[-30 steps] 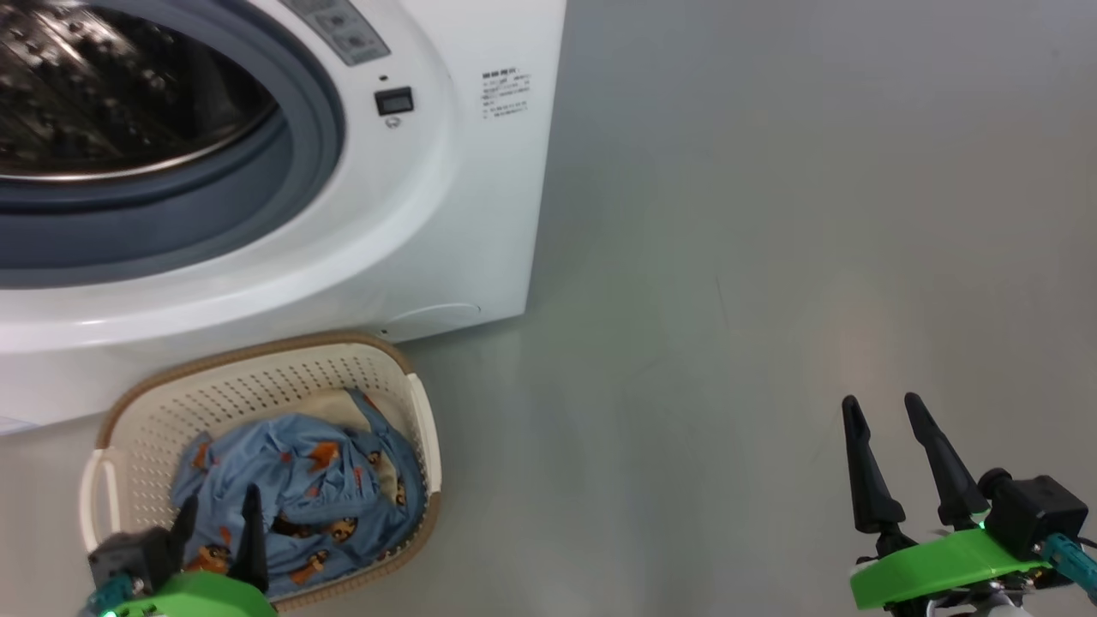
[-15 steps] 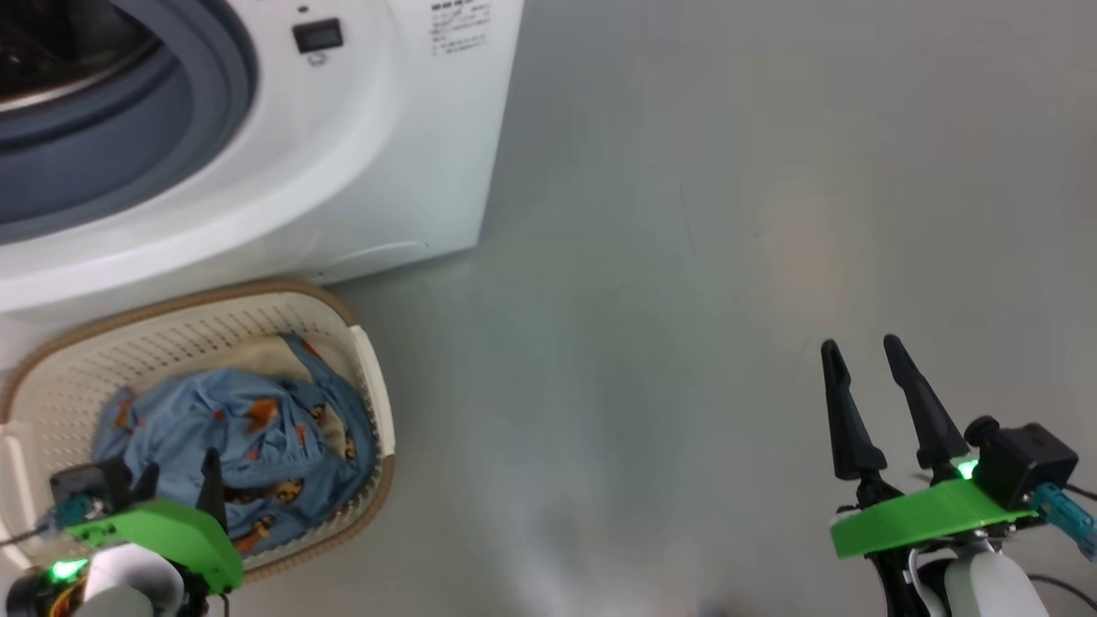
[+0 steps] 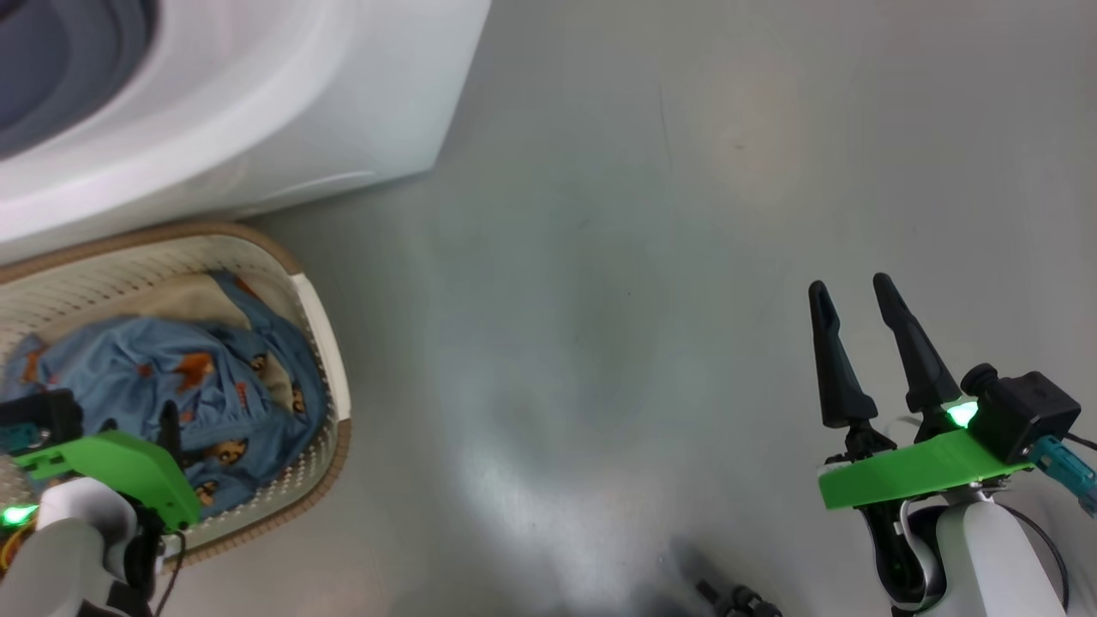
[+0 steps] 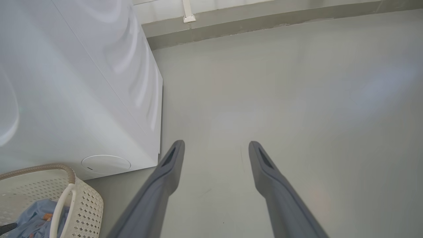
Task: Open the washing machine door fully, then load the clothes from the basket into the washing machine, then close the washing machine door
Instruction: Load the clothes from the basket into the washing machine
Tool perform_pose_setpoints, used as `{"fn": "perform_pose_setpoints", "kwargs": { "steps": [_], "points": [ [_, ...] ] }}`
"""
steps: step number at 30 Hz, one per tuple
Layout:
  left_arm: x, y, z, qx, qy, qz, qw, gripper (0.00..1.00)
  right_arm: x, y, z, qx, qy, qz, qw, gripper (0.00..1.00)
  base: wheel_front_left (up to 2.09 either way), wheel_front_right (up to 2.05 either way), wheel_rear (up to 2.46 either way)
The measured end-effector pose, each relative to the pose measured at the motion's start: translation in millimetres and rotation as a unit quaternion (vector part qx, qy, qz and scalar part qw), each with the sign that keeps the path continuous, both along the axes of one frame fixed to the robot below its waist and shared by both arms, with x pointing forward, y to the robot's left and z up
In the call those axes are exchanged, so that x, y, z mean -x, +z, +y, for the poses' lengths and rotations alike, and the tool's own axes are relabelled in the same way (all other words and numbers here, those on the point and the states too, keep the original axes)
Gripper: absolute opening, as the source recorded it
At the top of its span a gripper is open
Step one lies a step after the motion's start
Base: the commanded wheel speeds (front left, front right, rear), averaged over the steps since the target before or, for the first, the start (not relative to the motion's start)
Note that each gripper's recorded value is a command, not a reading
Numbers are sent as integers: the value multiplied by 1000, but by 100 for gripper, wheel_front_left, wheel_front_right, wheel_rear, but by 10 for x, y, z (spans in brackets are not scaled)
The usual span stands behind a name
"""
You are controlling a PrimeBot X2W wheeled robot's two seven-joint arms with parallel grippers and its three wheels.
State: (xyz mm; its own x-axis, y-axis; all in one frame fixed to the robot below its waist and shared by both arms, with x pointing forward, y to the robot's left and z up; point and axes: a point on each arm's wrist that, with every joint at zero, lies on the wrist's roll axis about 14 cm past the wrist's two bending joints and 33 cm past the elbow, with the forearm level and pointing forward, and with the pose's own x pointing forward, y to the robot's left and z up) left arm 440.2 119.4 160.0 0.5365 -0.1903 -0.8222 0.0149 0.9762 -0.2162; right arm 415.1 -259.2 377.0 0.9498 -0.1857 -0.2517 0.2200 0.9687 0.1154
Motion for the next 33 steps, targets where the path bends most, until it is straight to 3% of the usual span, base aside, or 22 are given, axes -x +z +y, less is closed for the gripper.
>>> {"fn": "perform_pose_setpoints", "kwargs": {
  "steps": [27, 28, 29, 30, 31, 33],
  "points": [
    [-26, -644, -178, -1, -37, 67, 997, 100, -56, -337, -164, 26, -11, 40, 999, 100, 0, 0, 0],
    [-44, -649, -173, -4, -39, 65, 997, 95, -54, -343, -168, 26, -11, 41, 999, 100, 0, 0, 0],
    [-64, -649, -175, -4, -40, 62, 997, 74, -53, -348, -172, 27, -12, 41, 999, 100, 0, 0, 0],
    [-81, -647, -182, -5, -44, 58, 997, 5, -54, -355, -172, 27, -12, 42, 999, 100, 0, 0, 0],
    [-81, -647, -182, -5, -44, 58, 997, 0, -54, -355, -172, 27, -12, 42, 999, 100, 0, 0, 0],
    [-76, -648, -179, -6, -45, 56, 997, 0, -59, -358, -172, 26, -12, 42, 999, 100, 0, 0, 0]
  ]
}}
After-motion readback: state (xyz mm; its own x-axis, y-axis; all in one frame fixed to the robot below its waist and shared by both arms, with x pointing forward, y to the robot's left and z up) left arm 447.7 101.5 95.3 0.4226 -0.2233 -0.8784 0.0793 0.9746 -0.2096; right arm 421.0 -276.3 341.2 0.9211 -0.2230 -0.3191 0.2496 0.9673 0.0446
